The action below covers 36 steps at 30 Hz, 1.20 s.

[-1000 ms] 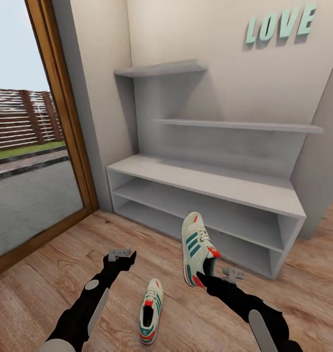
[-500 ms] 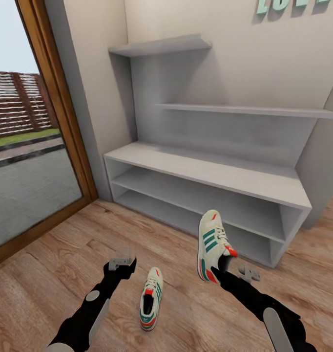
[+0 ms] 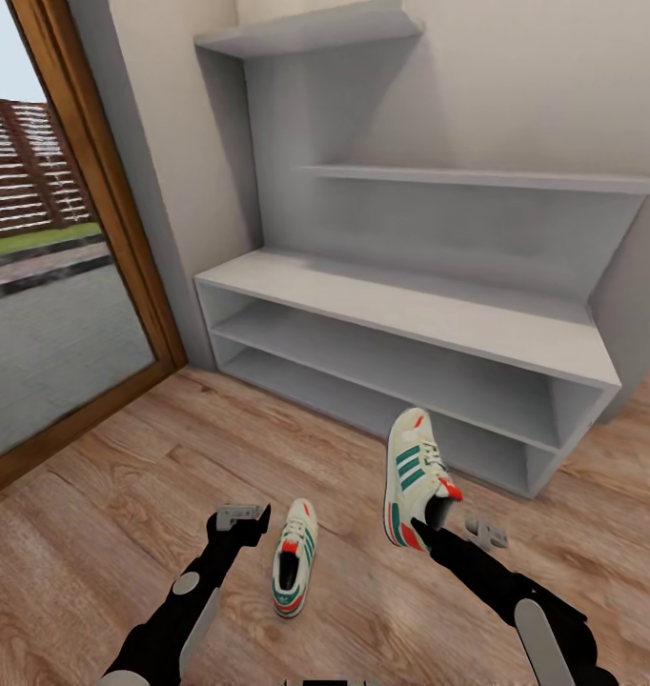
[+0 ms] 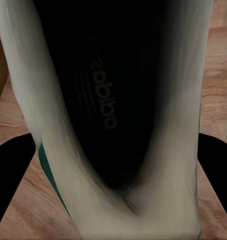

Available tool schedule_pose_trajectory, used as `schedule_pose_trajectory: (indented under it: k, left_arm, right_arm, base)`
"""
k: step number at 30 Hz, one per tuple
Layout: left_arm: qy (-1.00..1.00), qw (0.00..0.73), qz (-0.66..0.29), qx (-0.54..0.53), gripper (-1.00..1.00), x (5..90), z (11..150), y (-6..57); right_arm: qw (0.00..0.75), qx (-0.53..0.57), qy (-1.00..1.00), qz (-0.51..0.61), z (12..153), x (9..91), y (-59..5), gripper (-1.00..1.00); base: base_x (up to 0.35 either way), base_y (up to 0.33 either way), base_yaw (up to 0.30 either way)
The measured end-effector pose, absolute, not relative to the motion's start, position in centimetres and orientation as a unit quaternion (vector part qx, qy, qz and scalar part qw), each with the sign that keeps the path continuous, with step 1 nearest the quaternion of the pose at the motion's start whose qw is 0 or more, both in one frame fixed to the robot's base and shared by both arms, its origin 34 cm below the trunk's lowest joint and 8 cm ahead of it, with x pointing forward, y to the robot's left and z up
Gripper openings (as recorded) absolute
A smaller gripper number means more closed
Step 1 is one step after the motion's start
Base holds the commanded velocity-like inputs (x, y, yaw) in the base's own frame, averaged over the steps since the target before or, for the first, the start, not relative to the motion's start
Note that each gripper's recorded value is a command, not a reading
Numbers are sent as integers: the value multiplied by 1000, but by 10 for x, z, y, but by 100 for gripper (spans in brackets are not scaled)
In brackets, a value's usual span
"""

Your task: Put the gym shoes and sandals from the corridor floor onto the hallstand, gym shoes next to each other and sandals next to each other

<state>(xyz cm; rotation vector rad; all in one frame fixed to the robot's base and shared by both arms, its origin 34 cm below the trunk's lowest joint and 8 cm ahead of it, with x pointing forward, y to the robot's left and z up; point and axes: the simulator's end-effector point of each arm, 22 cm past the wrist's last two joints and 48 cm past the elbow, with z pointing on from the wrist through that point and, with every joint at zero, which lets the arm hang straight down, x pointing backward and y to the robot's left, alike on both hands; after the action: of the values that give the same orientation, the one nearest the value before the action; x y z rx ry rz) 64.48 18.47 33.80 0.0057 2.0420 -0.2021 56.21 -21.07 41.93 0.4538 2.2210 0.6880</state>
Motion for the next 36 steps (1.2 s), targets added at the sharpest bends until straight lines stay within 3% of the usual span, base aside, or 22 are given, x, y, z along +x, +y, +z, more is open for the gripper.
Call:
schedule_pose_trajectory:
  k: [11, 27, 36]
  left_arm:
    - [863, 499, -83, -1, 100, 635, 305, 186]
    - [882, 463, -82, -4, 100, 617, 259, 187]
    - [890, 448, -82, -5, 100, 608, 238, 188]
  right_arm:
    - [350, 186, 880, 263, 388, 556, -211, -100]
    - [313, 197, 893, 256, 349, 545, -210, -100]
    - [296, 202, 899, 252, 330, 538, -211, -100]
  base:
    - [0, 0, -122]
    - [0, 0, -236]
    - [0, 0, -40]
